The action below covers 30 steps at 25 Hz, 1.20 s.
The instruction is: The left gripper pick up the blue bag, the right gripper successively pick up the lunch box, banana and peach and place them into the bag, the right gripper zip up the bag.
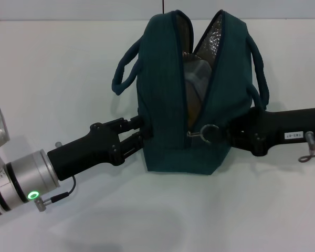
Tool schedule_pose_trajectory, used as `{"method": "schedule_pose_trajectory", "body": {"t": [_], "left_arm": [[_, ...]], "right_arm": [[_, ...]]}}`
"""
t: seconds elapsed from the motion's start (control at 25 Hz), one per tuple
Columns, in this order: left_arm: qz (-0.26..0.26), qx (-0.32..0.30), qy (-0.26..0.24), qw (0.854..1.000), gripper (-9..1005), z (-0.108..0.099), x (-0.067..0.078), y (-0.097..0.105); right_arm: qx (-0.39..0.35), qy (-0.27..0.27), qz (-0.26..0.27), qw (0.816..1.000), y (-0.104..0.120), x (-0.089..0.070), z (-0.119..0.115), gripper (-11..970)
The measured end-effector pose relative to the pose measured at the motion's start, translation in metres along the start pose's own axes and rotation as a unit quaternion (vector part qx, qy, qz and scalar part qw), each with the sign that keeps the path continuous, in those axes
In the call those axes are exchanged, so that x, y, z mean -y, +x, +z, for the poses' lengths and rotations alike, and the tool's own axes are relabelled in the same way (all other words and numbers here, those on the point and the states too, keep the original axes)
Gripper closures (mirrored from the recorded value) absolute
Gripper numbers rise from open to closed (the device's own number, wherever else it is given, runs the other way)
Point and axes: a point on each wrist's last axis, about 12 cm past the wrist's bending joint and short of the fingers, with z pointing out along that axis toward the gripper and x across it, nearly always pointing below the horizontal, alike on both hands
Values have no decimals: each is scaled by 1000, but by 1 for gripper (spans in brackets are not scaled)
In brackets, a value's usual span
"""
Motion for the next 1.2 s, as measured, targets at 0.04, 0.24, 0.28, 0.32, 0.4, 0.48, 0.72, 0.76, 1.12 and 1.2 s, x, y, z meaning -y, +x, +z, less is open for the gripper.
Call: {"method": "schedule_pose_trajectory", "body": {"t": [0.04, 0.24, 0.28, 0.32, 0.4, 0.48, 0.72, 0.76, 1.12, 1.2], "left_arm": [[0, 0, -1, 1000, 588, 0, 0, 0], [0, -2, -5, 1000, 588, 0, -1, 0], [0, -2, -5, 1000, 587, 0, -1, 0], [0, -2, -5, 1000, 587, 0, -1, 0], [0, -2, -5, 1000, 587, 0, -1, 0], [0, -2, -5, 1000, 587, 0, -1, 0], [5, -3, -4, 1000, 587, 1, -1, 0], [7, -3, -3, 1000, 586, 1, -1, 0], [24, 2, -2, 1000, 586, -12, -1, -1], [29, 5, 6, 1000, 586, -14, 1, -1]], "right_arm": [[-6, 0, 4, 1000, 0, 0, -2, 950], [-22, 3, 4, 1000, -4, 1, -8, 951], [-19, 4, 1, 1000, -5, 0, -9, 951], [-14, 6, -2, 1000, -6, 0, -10, 951], [1, 10, -15, 1000, -7, -1, -9, 951], [14, 10, -30, 999, -9, -3, -5, 951], [20, -15, -63, 998, -23, -7, 9, 951], [23, -18, -67, 997, -25, -8, 11, 951], [88, -19, -107, 990, -39, -8, 11, 950], [104, -16, -112, 988, -38, -8, 11, 951]]}}
